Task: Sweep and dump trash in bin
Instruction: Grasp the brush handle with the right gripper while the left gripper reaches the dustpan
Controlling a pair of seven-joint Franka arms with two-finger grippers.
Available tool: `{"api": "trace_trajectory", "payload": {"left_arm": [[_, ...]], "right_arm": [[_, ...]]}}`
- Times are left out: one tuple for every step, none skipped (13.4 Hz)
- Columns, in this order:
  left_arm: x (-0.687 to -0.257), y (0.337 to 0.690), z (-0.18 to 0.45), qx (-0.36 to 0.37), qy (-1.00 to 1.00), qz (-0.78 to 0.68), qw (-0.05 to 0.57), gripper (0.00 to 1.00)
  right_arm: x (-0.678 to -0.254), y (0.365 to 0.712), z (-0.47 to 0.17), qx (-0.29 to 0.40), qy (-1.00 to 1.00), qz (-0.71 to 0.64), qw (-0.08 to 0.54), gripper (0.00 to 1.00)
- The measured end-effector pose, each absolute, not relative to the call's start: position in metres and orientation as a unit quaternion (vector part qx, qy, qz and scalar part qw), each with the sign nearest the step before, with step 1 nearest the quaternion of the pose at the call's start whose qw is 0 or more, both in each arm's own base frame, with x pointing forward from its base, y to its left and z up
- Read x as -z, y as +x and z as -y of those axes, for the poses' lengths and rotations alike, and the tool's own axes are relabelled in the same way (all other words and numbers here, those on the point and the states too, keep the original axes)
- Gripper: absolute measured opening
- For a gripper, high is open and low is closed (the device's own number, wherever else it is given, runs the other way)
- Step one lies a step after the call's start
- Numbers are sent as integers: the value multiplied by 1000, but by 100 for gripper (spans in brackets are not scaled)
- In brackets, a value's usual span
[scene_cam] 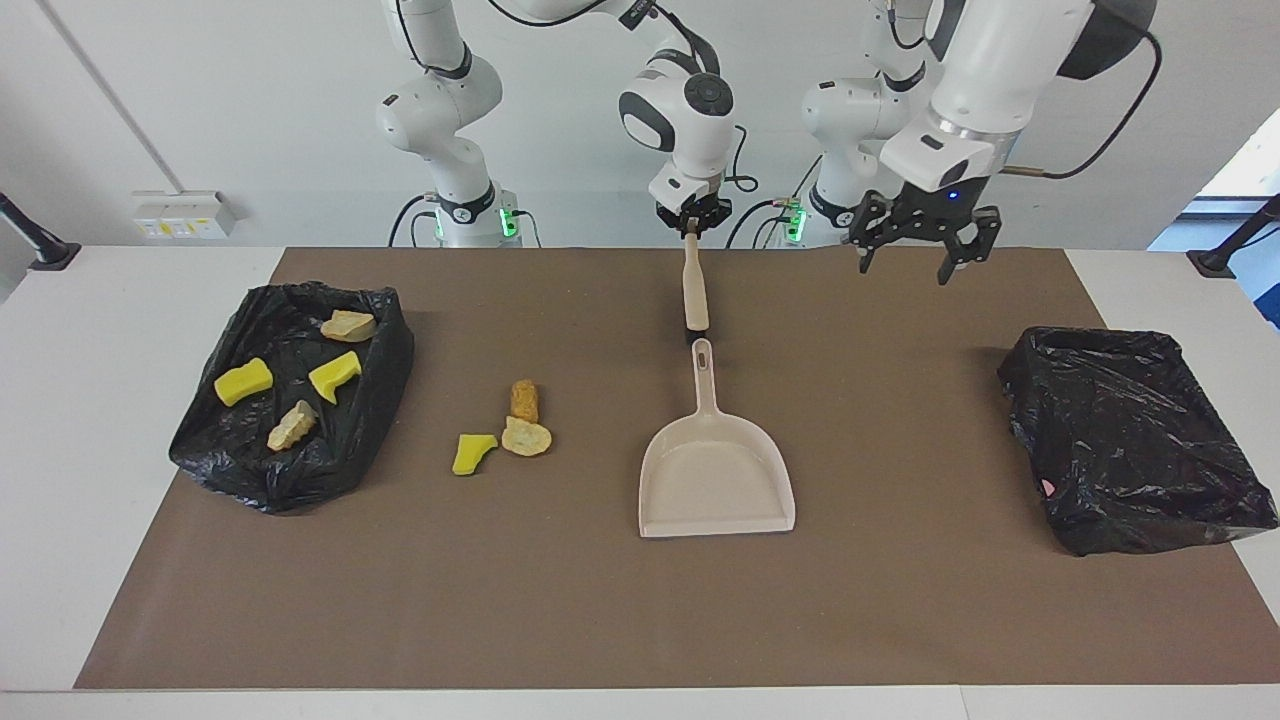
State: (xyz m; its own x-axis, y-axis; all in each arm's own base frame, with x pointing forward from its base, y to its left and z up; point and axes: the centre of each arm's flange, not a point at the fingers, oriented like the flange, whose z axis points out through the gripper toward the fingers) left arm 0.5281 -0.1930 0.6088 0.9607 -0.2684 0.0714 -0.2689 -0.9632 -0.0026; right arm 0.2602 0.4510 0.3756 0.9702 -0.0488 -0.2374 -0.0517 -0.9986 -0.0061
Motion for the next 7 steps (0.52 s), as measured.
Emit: {"api": "trace_trajectory", "payload": {"left_arm": [[-592, 527, 210, -36, 990, 139, 6, 100], [-578, 525, 225, -34, 990, 140, 8, 100], [-564, 525, 239, -32, 990, 135, 11, 100], [-550, 527, 252, -31, 991, 126, 17, 100], [-535, 529, 267, -30, 992, 117, 23, 100], [-517, 532, 280, -26, 993, 114, 24, 100], [-498, 534, 293, -22, 993, 115, 18, 100]], "right_arm": [[-395, 270, -439, -121, -992, -30, 4, 26], [-415, 278, -424, -121, -992, -30, 3, 26], [-435, 286, -406, -121, -992, -26, 2, 26], [-453, 293, -388, -122, -992, -21, 1, 26], [-466, 300, -371, -122, -992, -17, 1, 26], [-475, 306, -356, -120, -993, -13, 2, 26], [-480, 313, -346, -120, -993, -9, 4, 26]]}}
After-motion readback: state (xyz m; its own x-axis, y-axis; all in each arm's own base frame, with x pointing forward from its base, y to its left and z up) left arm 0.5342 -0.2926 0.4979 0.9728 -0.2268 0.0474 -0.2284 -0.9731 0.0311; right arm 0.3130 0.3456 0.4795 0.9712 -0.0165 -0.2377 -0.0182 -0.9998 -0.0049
